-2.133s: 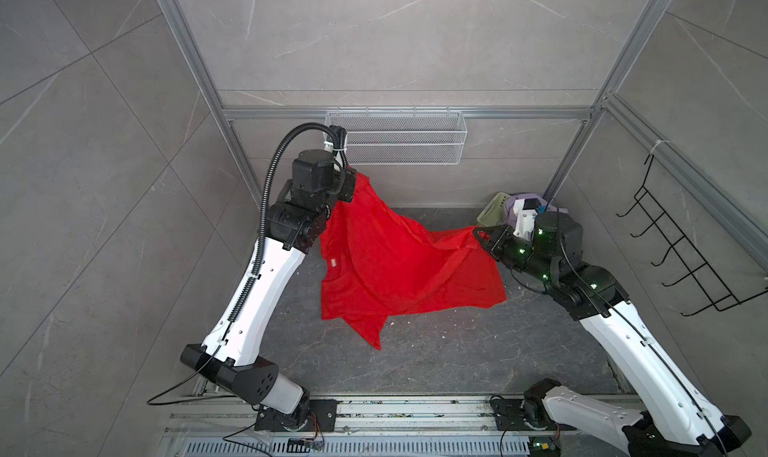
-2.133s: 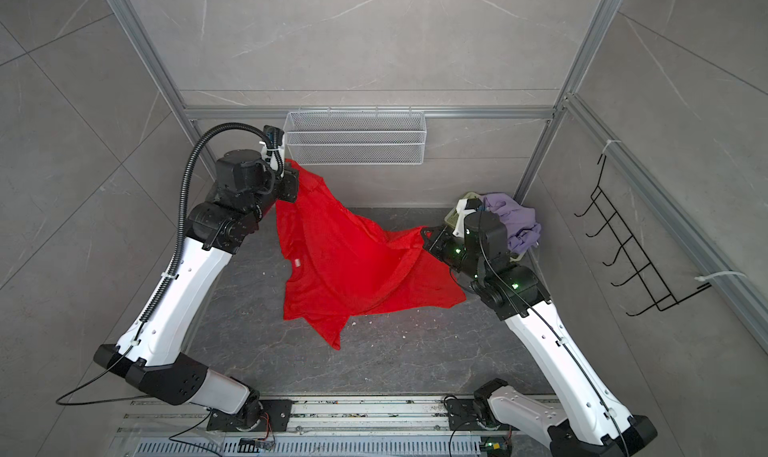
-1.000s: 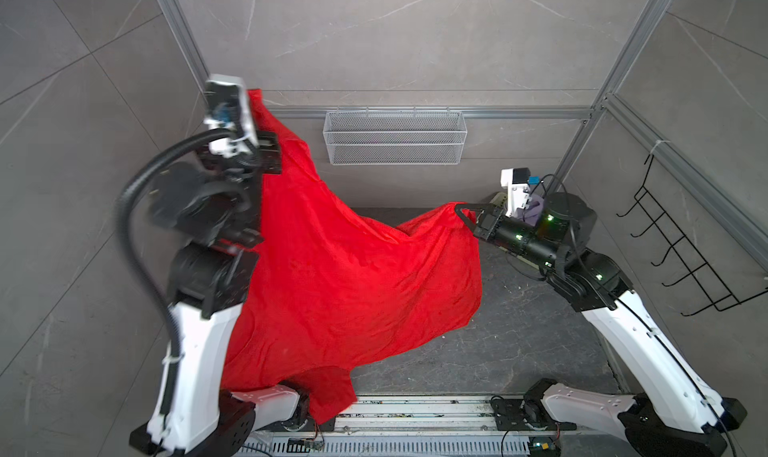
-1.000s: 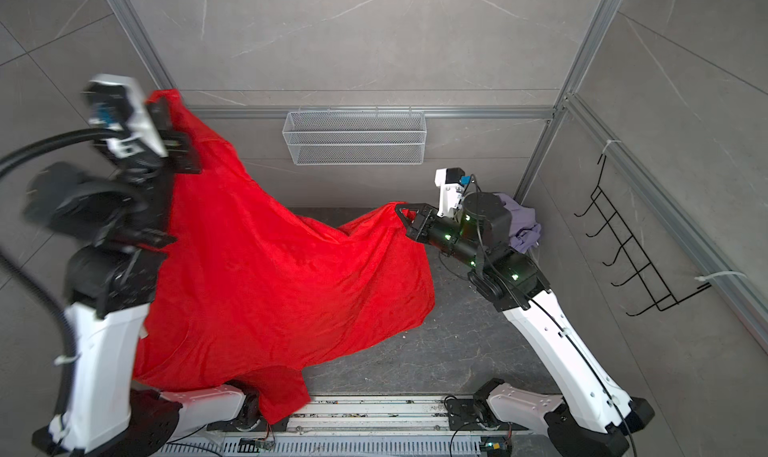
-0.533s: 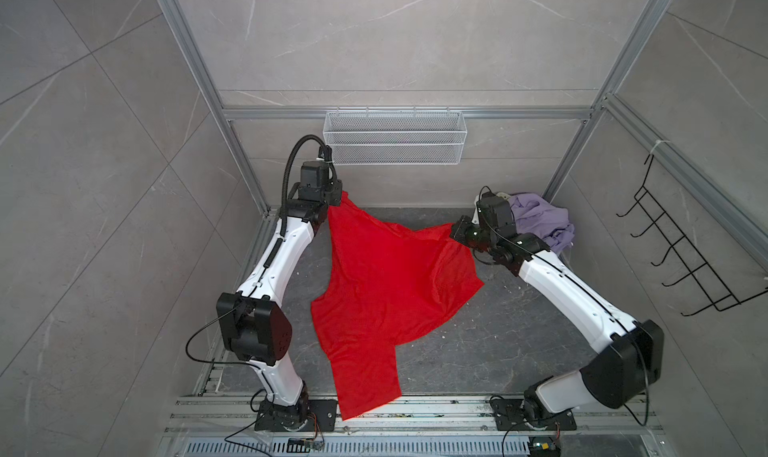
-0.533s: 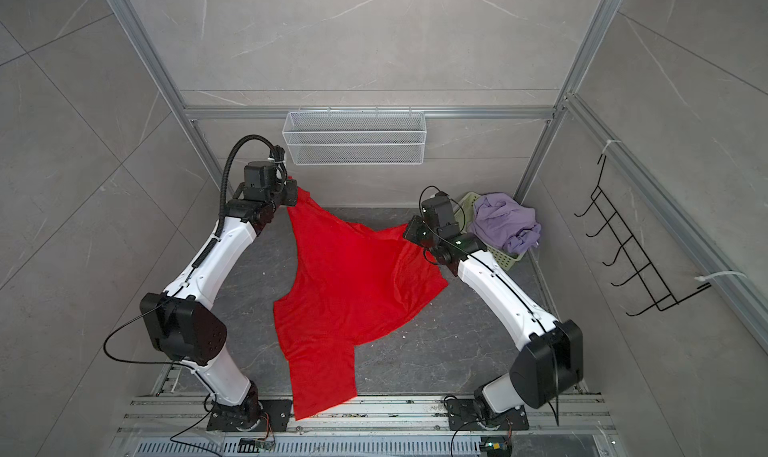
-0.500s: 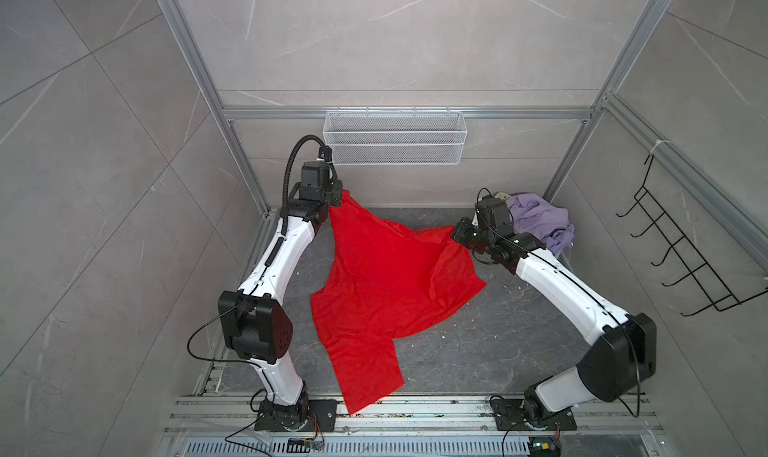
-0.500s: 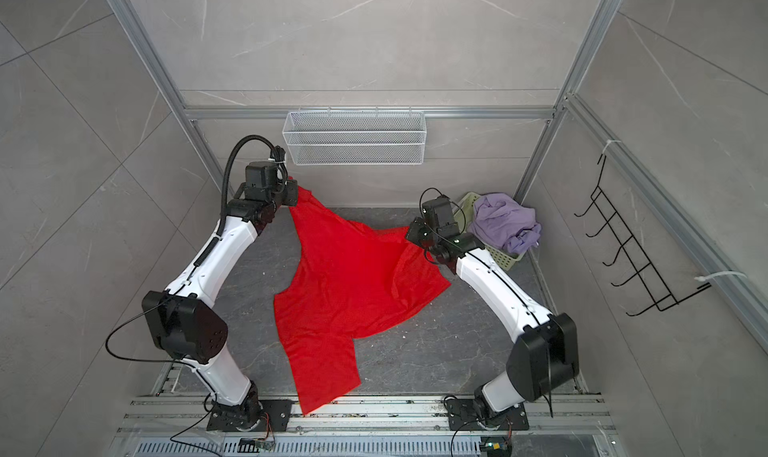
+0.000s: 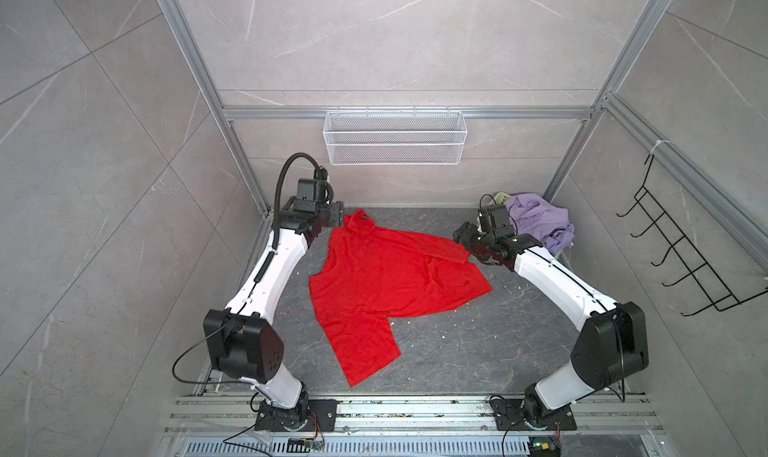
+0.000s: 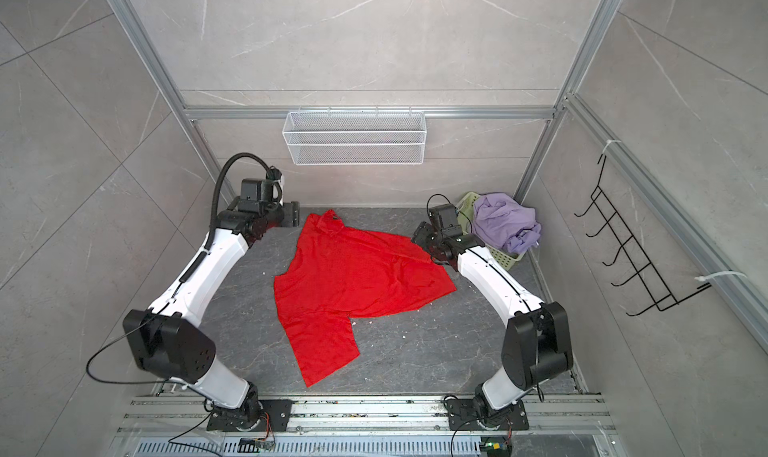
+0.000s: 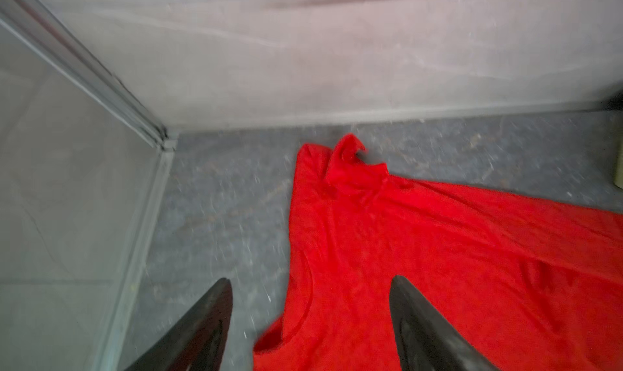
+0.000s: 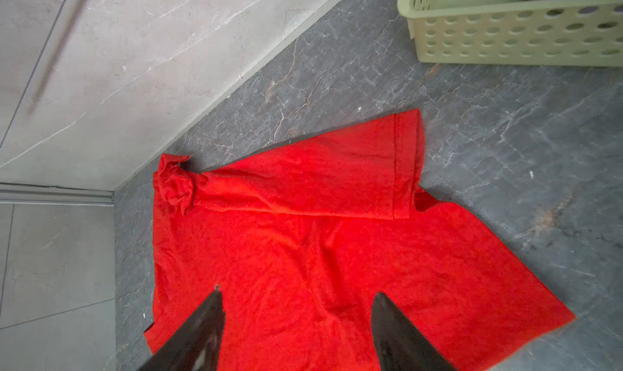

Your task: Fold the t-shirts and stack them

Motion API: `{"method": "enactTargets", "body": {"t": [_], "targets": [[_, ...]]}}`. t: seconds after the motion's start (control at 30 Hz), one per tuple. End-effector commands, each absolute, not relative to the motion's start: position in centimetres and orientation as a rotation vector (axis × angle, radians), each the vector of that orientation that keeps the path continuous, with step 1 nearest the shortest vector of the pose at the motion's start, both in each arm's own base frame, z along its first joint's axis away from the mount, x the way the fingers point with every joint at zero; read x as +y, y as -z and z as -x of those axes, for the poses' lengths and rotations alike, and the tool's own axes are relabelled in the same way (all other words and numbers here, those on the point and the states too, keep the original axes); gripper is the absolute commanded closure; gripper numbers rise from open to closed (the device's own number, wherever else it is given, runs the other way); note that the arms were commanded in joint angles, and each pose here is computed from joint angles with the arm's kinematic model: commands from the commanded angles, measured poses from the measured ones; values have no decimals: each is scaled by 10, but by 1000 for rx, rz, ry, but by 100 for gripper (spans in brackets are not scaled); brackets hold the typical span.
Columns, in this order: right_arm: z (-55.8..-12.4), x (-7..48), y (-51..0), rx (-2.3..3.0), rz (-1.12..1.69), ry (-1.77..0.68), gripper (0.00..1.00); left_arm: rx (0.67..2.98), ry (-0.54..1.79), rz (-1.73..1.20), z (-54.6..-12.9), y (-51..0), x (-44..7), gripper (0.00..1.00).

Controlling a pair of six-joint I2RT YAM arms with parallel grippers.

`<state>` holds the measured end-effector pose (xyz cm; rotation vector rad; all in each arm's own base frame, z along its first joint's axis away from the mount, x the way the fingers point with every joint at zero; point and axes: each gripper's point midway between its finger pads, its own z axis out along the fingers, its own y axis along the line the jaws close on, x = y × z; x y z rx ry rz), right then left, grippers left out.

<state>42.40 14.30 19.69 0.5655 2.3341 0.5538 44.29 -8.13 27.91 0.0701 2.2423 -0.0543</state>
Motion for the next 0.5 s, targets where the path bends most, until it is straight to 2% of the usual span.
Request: {"method": "enactTargets", "body": {"t": [0.0, 0.2, 0.33, 0.47], "targets": [[-393, 138, -160, 2444, -626, -521, 30, 2407, 278, 112, -380, -243, -89, 24], [-374, 138, -107, 2521, -673, -522, 32, 2558, 588, 350, -315, -172, -112, 25], [-386, 151, -86, 2545, -654, -555, 32, 2589, 706, 383, -314, -147, -127, 25], [-398, 169, -61, 2591, -647, -577, 33, 2606, 763, 437, -330, -123, -136, 25]]}}
